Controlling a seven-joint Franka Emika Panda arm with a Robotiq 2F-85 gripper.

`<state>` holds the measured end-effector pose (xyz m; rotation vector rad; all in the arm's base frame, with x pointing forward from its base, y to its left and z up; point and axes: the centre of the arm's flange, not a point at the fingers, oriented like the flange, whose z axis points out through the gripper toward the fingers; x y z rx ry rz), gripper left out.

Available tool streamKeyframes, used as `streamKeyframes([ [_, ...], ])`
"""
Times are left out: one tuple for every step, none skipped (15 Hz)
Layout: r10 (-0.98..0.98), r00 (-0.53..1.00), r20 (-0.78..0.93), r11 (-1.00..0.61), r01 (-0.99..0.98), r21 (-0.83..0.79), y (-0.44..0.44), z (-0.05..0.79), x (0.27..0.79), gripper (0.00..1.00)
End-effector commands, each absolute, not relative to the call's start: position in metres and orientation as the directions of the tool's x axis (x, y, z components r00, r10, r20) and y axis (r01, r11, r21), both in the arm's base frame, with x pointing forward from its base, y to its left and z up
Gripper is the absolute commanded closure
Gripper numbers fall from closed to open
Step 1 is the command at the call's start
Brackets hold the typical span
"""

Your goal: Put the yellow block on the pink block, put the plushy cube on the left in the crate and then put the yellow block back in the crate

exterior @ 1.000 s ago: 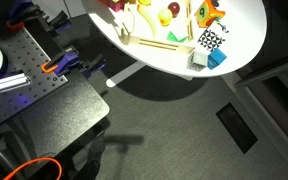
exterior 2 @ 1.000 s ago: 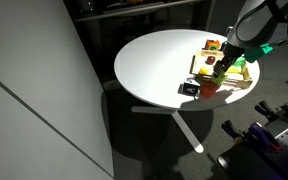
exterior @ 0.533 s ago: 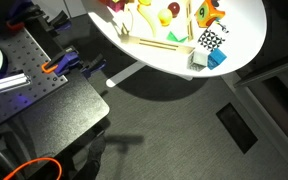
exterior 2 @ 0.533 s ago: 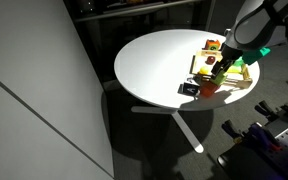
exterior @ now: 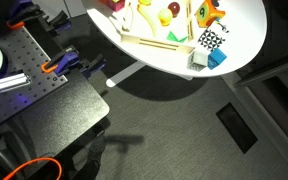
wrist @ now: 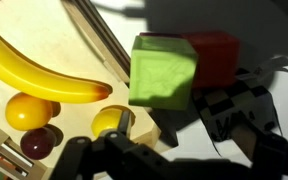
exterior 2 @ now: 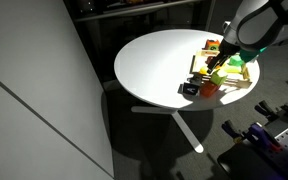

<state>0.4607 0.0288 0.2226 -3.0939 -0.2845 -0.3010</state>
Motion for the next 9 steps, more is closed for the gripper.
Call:
streamKeyframes([
  [0.193, 0.952, 0.239, -0.980, 0.200, -0.003, 0.041, 0.234, 0.453, 0.00],
  [0.201, 0.947, 0.249, -0.978, 0.210, -0.009, 0.045, 0.234, 0.453, 0.00],
  [0.209, 0.943, 0.257, -0.975, 0.221, -0.018, 0.049, 0.234, 0.453, 0.00],
  [0.215, 0.940, 0.266, -0.973, 0.230, -0.025, 0.054, 0.234, 0.453, 0.00],
  [0.222, 0.936, 0.274, -0.970, 0.239, -0.032, 0.059, 0.234, 0.454, 0.00],
  [0.230, 0.932, 0.280, -0.967, 0.251, -0.038, 0.065, 0.234, 0.453, 0.00],
  [0.243, 0.929, 0.281, -0.963, 0.266, -0.046, 0.071, 0.232, 0.453, 0.00],
  [0.254, 0.926, 0.281, -0.959, 0.278, -0.051, 0.077, 0.230, 0.452, 0.00],
  [0.266, 0.923, 0.278, -0.955, 0.292, -0.057, 0.081, 0.229, 0.451, 0.00],
])
